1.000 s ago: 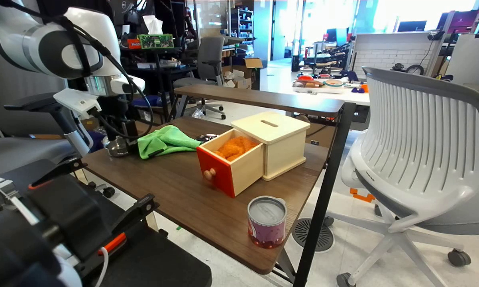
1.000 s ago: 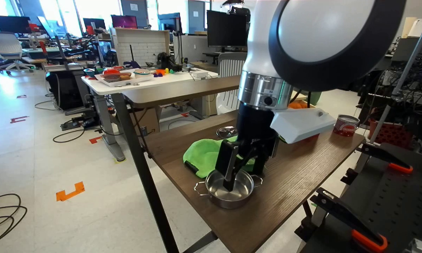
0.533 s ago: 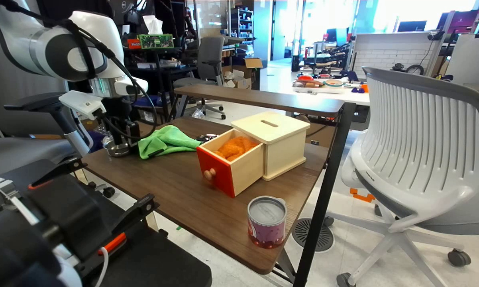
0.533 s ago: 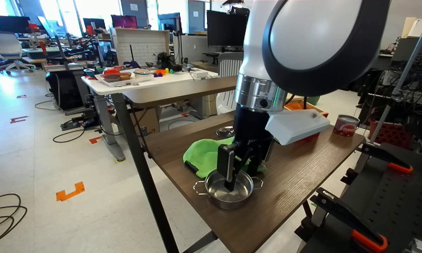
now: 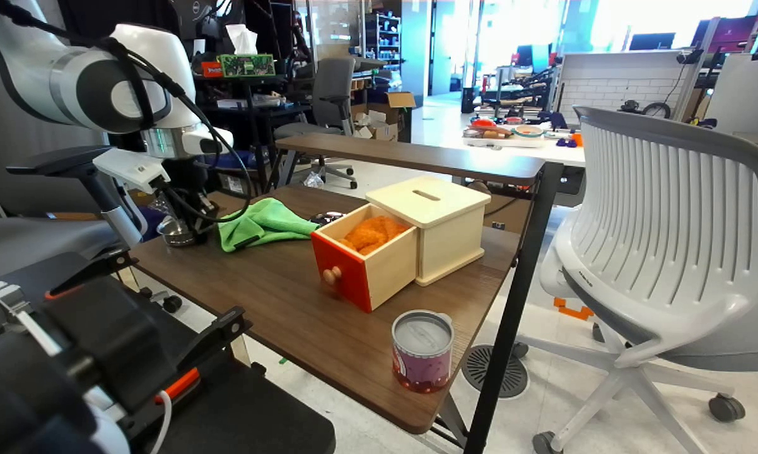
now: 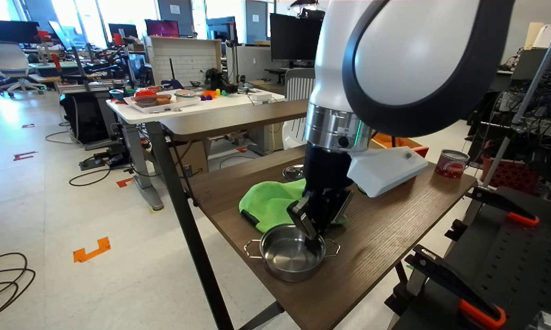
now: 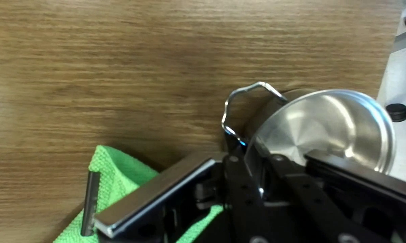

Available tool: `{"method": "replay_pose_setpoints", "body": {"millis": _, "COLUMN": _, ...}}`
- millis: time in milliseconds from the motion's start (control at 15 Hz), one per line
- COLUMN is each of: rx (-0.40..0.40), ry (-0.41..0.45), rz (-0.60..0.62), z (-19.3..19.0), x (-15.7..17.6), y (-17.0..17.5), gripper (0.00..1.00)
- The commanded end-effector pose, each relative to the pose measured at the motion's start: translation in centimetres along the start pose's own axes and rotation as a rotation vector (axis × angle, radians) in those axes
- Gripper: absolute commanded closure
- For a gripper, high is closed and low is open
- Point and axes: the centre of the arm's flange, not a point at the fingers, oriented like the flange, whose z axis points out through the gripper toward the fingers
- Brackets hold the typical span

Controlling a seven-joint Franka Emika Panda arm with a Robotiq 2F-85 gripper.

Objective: Unfold the towel then move the pot to the right

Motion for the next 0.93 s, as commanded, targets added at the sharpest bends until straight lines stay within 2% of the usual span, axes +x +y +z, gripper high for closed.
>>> {"method": "replay_pose_setpoints", "body": {"millis": 0, "rx": -0.005, "ry": 0.022, "rz": -0.055, "z": -0.6, "x": -0.4, "y": -1.3, "gripper": 1.0}}
{"method": "replay_pose_setpoints", "body": {"millis": 467, "rx": 0.021, "ry": 0.015, "rz": -0.18, "z": -3.4, "x": -2.8, "y": -4.0, "gripper": 0.98}}
{"method": "replay_pose_setpoints", "body": {"millis": 867, "rx": 0.012, "ry": -0.005, "rz": -0.2, "z": -10.1, "x": -3.1, "y": -1.1, "gripper": 0.98}}
